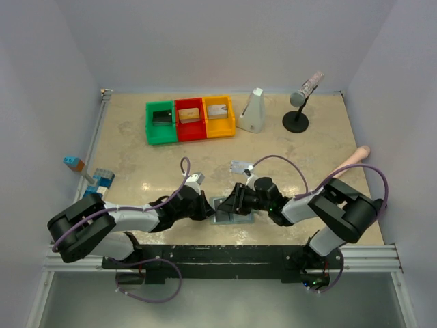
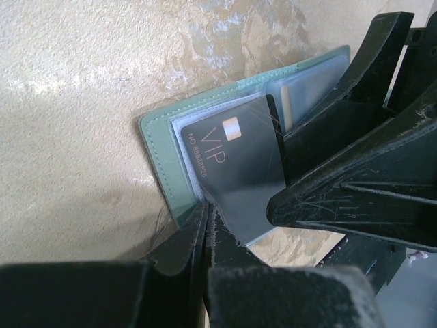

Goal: Take the credit cards out of the card holder
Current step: Remove the credit card from the card holder.

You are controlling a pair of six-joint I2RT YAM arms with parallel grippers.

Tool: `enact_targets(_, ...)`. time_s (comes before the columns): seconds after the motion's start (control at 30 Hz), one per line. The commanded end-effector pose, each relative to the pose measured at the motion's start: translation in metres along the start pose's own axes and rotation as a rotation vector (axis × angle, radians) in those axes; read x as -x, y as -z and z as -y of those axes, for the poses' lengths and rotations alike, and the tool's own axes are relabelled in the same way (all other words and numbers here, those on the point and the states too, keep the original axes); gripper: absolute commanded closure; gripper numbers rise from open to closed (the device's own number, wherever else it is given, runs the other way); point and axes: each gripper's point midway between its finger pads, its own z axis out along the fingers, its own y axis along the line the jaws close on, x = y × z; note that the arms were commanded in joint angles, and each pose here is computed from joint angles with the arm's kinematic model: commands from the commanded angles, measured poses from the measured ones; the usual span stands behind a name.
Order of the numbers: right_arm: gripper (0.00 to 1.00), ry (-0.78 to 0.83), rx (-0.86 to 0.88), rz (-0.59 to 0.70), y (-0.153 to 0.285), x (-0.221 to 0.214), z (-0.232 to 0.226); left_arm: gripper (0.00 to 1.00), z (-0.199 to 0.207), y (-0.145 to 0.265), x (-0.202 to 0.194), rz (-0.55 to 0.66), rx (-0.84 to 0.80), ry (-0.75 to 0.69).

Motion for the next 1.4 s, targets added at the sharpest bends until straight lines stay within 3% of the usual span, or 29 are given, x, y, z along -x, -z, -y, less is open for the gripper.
enact_targets(0.0, 0.53, 0.054, 0.138, -0.068, -0.005, -0.003, -0.037, 1.0, -0.034, 0.006, -0.046, -0.169, 0.101, -0.002)
enact_targets(0.3, 0.54, 0.095, 0.109, -0.11, -0.001, -0.008, -0.037, 1.0, -0.035, 0.008, -0.042, -0.154, 0.112, 0.002)
enact_targets(1.37, 0.6, 0.105, 0.038, -0.06, 0.018, -0.004, -0.027, 1.0, -0.056, 0.01, -0.049, -0.144, 0.191, 0.03)
